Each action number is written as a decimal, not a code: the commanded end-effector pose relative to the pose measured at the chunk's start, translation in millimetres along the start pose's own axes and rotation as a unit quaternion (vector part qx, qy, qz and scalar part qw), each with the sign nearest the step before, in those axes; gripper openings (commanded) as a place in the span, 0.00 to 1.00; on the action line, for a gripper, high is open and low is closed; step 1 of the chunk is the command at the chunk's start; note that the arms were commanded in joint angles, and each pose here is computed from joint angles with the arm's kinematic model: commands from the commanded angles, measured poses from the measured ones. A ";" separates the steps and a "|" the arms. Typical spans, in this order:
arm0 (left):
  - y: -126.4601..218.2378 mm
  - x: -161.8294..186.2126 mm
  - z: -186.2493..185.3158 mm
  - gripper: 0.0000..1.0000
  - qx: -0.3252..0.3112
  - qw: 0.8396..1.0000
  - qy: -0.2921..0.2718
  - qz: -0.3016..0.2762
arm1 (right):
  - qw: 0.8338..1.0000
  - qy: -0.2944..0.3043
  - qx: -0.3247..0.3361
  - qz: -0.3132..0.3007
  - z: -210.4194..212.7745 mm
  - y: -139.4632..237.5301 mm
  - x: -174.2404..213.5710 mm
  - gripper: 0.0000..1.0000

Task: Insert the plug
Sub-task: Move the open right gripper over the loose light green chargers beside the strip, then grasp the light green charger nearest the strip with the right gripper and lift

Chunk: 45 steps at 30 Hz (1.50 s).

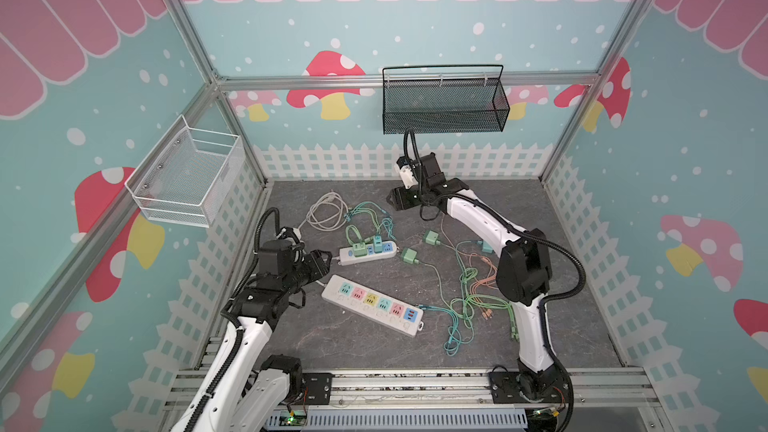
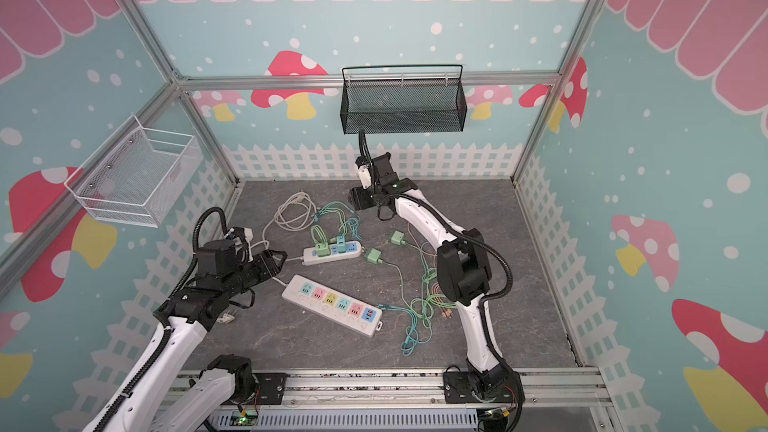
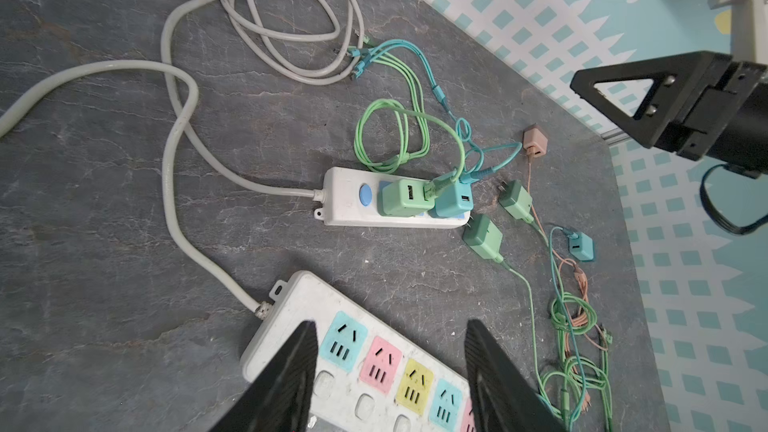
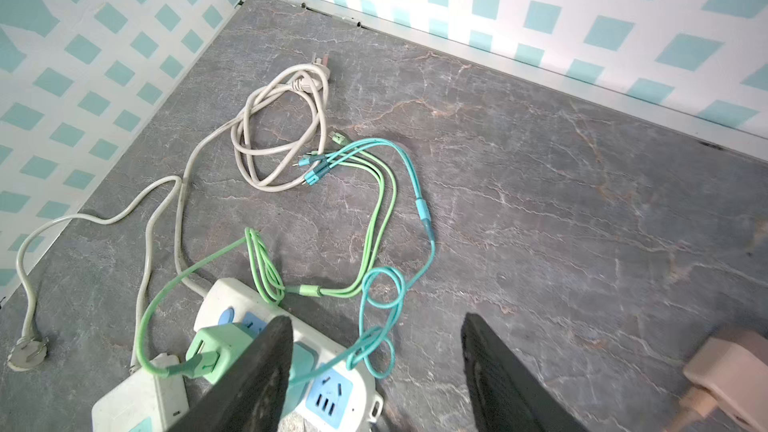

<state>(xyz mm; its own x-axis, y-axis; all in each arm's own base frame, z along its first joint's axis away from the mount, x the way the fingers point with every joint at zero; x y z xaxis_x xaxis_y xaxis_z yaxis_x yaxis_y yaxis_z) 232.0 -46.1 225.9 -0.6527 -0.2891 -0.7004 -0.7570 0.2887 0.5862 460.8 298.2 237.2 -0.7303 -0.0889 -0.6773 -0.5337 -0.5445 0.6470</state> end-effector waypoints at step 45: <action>15.9 -4.3 -22.3 0.72 0.086 0.996 0.000 -0.022 | 0.972 0.110 0.042 0.204 -43.1 -17.6 170.0 0.81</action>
<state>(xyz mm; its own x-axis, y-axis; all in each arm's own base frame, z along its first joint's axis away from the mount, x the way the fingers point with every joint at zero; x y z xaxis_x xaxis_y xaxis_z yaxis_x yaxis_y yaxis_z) 225.1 -60.0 248.5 -0.6181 -0.3209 -0.7176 -0.7721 0.4198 0.4772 356.8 247.2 96.1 -0.8120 -0.4403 -0.3832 -0.2447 -0.3393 0.9083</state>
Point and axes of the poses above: each gripper's point midway between its finger pads, its own y axis back along the fingers, its own z axis along the line the jaws close on, x = y × z, the point moved 6 cm from there along y, back along the fingers, and after that the axes turned 11 degrees about -y, right-handed, at the moved point
